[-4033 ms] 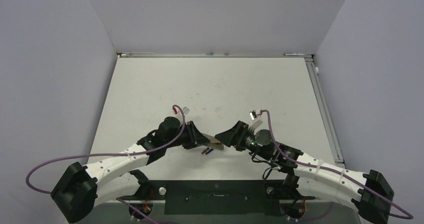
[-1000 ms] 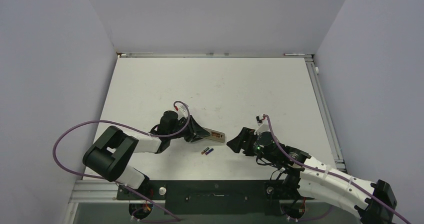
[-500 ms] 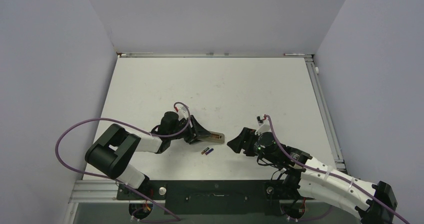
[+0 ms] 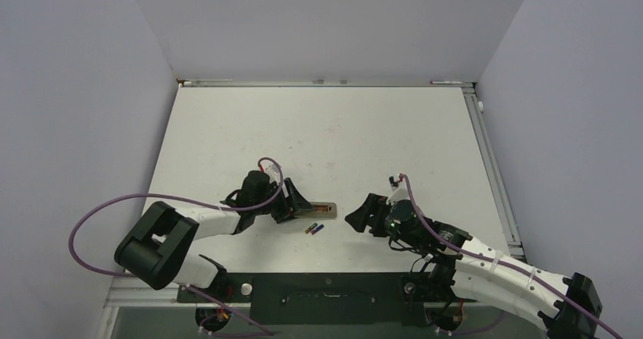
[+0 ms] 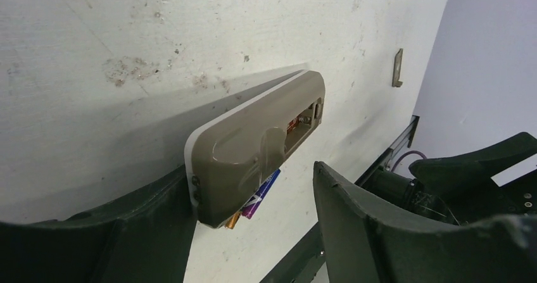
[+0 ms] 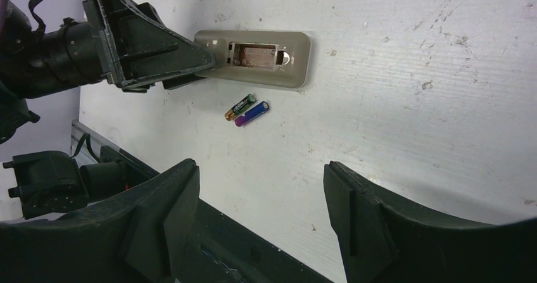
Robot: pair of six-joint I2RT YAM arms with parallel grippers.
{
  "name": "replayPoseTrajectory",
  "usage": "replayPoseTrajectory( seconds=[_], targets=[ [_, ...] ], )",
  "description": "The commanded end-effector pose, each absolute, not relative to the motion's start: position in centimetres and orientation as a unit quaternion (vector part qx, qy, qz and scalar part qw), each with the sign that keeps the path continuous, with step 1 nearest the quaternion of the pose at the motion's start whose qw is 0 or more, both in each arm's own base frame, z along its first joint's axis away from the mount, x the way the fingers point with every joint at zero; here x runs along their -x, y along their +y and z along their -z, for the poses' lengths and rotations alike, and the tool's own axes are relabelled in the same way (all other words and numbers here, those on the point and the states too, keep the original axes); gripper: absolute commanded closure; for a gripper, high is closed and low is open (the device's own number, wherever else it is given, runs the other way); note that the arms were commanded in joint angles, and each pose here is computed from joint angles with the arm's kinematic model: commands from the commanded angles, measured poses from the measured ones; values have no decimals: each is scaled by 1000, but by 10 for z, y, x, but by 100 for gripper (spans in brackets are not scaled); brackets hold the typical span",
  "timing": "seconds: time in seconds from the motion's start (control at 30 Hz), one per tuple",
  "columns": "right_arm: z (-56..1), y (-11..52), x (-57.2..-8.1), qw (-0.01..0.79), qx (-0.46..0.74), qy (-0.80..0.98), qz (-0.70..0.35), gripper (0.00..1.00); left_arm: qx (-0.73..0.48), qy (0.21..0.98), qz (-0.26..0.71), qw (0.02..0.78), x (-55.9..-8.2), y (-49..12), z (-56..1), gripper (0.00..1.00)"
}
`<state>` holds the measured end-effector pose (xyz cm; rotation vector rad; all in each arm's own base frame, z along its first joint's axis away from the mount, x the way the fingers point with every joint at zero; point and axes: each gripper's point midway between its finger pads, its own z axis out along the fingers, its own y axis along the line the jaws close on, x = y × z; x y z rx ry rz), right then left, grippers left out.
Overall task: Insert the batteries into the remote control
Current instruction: Place the remote control at the center of the board.
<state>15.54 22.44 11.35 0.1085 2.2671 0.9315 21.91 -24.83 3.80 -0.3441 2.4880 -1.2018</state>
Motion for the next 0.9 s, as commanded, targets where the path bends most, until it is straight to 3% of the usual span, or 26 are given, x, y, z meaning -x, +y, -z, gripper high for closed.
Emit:
replayPoseTrajectory(
  seconds=[0.0,0.53,0.87],
  targets=[
    [-116,222,-164,355,-43,869,-343,30,106,896,386,193,-222,-240,-39,39],
    [-96,236,-162,336,17,899,-280,30,105,918,319,210,-218,-214,-46,37],
    [-95,265,-160,349,96,904,-227,31,91,910,336,226,-209,-211,-75,37]
  ],
)
